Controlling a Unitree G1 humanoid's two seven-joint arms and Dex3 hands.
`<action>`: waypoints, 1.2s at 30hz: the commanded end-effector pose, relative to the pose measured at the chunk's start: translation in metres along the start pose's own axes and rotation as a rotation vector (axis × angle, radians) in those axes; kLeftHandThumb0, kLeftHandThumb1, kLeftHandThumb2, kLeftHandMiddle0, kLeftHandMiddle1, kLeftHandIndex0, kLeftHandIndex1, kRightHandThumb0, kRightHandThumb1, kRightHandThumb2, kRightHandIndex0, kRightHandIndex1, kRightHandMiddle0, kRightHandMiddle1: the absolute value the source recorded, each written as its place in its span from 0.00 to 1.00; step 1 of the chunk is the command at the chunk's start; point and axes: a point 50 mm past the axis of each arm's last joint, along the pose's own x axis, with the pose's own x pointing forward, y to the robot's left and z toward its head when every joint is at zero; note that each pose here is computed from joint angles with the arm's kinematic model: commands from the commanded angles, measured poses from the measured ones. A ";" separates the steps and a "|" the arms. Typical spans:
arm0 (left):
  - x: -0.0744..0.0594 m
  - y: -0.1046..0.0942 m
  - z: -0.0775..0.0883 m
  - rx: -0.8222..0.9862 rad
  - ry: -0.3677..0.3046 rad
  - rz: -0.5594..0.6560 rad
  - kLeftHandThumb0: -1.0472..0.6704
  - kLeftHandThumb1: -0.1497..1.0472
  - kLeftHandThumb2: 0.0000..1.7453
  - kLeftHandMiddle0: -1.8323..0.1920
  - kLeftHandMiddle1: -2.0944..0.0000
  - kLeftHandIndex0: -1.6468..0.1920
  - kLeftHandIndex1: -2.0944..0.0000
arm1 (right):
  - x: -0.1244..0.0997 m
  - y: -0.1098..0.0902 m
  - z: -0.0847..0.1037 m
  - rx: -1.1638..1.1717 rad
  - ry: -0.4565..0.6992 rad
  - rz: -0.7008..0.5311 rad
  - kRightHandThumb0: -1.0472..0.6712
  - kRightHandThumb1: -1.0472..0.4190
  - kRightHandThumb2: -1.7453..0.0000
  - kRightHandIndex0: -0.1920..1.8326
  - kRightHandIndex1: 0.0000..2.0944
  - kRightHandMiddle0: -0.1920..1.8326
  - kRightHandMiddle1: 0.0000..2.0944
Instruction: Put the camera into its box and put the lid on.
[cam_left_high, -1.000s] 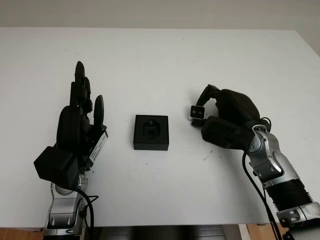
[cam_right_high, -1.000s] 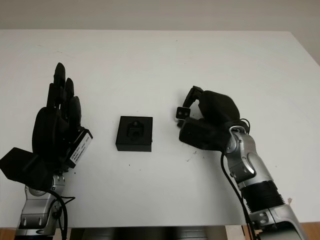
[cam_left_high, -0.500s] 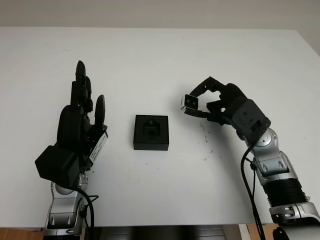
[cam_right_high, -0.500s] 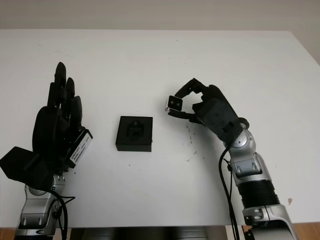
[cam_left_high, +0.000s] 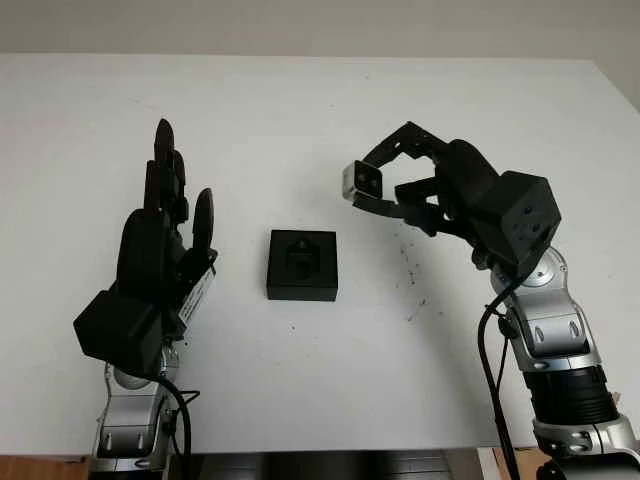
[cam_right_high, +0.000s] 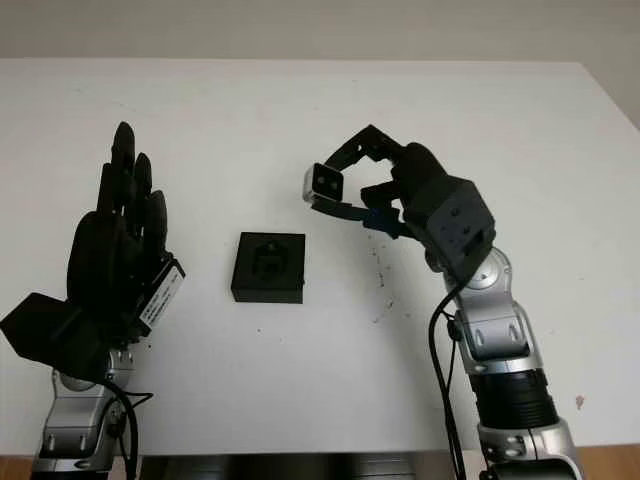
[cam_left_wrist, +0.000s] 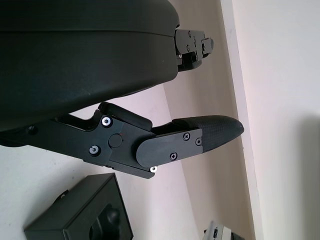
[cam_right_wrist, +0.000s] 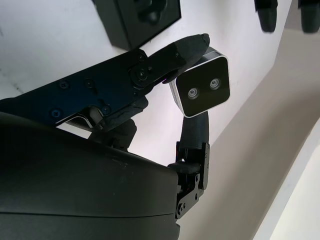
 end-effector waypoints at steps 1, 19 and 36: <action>0.002 -0.001 0.004 -0.001 -0.015 0.002 0.20 1.00 0.35 0.95 0.97 0.94 0.97 | -0.001 0.005 0.004 0.001 -0.016 0.012 0.37 0.06 0.97 0.73 1.00 0.28 0.83; -0.001 -0.002 0.001 -0.013 0.001 0.012 0.19 1.00 0.34 0.94 0.97 0.93 0.97 | -0.003 0.027 -0.001 -0.179 -0.065 0.002 0.33 0.05 0.97 0.14 0.29 0.26 0.80; 0.000 -0.004 -0.001 -0.008 0.001 0.004 0.19 1.00 0.32 0.94 0.97 0.93 0.97 | -0.013 0.047 -0.008 -0.082 -0.044 0.047 0.34 0.02 0.97 0.16 0.06 0.22 0.92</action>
